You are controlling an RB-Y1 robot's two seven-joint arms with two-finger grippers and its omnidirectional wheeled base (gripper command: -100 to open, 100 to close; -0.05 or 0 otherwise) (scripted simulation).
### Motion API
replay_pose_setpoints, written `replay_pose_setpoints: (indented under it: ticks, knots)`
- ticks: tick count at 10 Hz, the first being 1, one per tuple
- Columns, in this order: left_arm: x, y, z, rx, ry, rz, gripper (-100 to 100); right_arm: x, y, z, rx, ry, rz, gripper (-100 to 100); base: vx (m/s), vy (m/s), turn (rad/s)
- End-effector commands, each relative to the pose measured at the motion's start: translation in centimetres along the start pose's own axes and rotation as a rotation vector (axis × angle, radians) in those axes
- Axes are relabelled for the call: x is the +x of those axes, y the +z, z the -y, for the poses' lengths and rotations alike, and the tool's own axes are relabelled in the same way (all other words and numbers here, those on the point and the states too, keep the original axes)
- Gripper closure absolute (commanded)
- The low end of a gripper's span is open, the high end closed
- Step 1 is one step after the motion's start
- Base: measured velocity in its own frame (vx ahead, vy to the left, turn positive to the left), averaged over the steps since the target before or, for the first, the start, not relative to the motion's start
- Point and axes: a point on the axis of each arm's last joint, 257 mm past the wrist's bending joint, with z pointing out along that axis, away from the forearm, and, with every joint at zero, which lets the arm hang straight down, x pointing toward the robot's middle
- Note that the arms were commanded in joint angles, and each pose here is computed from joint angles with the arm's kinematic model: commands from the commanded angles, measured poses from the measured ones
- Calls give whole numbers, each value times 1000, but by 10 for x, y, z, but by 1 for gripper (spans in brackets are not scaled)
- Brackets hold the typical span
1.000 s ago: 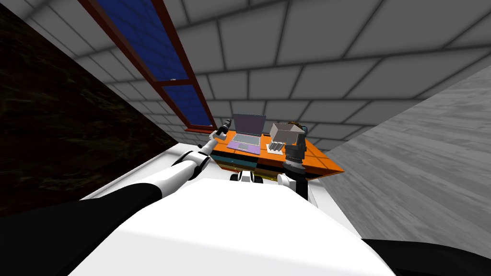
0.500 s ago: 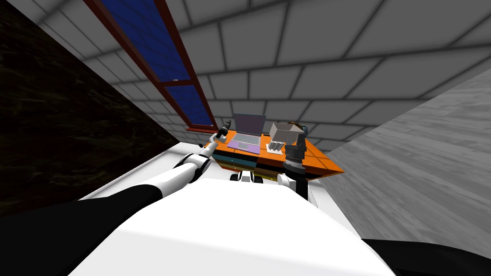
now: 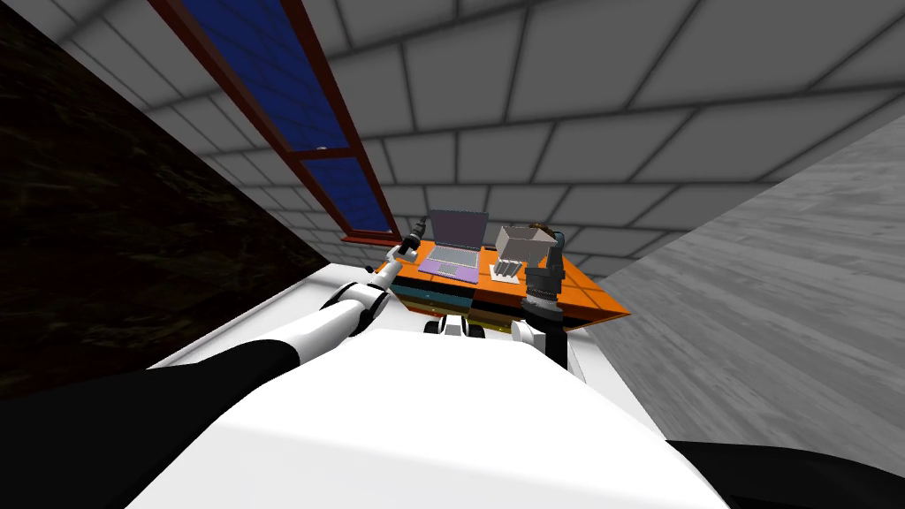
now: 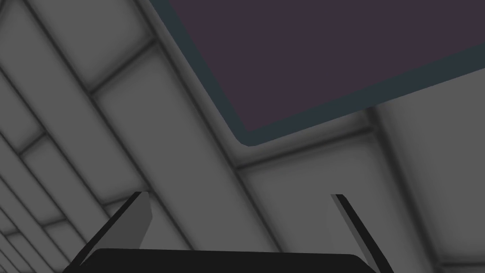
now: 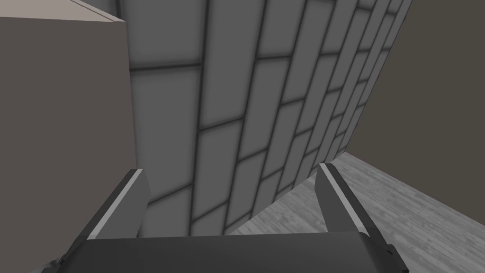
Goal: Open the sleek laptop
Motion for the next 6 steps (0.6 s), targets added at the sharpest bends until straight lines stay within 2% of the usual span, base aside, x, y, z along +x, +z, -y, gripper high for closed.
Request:
replay_pose_setpoints:
  ticks: [1,6]
  knots:
    - [-1,8,3,-21,1,-8,-100,0,0,0,0,0,0,0,1,32,-47]
    - [-4,25,7,-68,5,-21,-100,0,0,0,0,0,0,0,1,35,-54]
